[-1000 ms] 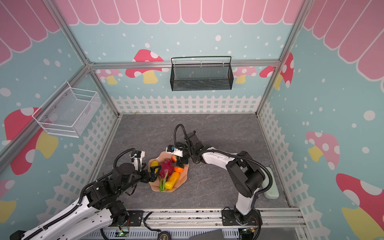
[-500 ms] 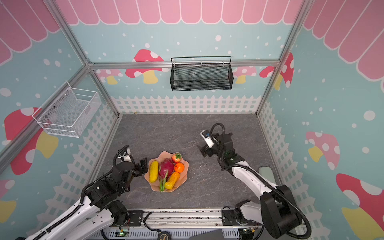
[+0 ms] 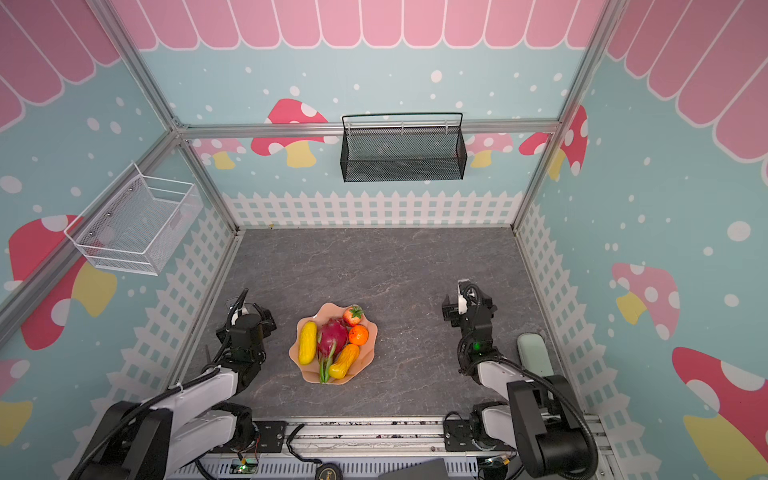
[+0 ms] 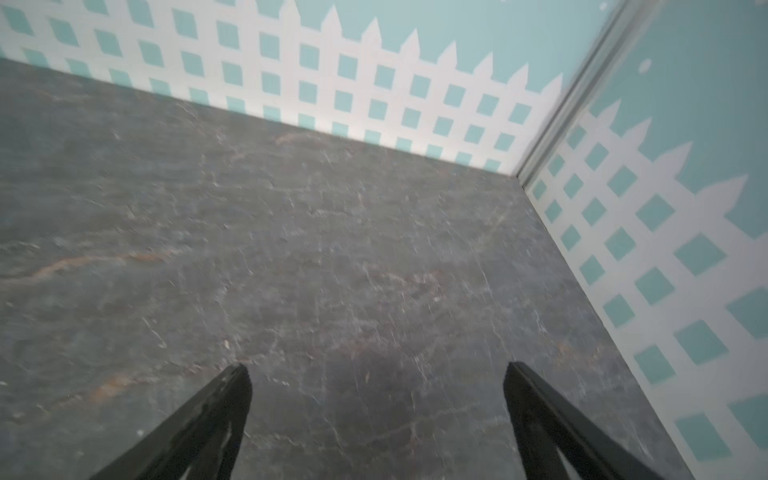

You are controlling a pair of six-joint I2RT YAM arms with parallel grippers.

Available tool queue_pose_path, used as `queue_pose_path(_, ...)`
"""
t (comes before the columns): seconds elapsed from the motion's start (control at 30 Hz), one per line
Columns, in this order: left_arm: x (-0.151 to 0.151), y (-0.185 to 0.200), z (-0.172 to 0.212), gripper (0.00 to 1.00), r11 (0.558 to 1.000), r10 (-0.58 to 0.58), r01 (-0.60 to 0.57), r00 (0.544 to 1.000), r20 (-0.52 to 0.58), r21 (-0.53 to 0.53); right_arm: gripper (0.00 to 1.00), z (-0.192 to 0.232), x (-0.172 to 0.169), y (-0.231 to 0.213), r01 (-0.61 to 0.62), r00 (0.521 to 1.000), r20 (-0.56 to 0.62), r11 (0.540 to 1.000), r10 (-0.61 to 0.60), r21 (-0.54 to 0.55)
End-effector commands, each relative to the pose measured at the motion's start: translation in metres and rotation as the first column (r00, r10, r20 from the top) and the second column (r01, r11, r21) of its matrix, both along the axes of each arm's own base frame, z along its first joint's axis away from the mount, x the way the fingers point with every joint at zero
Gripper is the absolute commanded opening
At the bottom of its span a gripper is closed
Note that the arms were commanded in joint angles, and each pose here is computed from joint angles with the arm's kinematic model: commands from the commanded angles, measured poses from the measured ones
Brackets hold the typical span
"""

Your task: Place and organize the fake fruits in the fruit bowl

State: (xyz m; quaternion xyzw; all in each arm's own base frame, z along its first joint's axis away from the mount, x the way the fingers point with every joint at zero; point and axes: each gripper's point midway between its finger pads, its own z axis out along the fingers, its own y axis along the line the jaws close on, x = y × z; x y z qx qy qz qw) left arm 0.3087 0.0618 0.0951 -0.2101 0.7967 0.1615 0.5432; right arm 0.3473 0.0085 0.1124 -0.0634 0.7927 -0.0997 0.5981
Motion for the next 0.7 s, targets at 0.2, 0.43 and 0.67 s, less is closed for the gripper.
queue_pose_path(0.2, 0.061, -0.027, 0.039, 1.00, 0.975, -0.223, 0.211, 0.929, 0.296, 0.070, 0.98, 0.025, 0.014, -0.018, -0.017, 0.979, 0.205, 0.999, 0.007, 0.047)
queue_pose_path(0.43, 0.078, -0.032, 0.027, 1.00, 0.974, -0.224, 0.219, 0.960, 0.166, 0.051, 0.98, 0.019, 0.025, -0.011, -0.058, 0.984, 0.169, 0.998, 0.052, 0.033)
queue_pose_path(0.67, 0.084, -0.036, 0.027, 1.00, 0.973, -0.224, 0.214, 0.964, 0.145, 0.082, 0.98, 0.020, 0.025, -0.011, -0.057, 0.983, 0.175, 0.998, 0.051, 0.032)
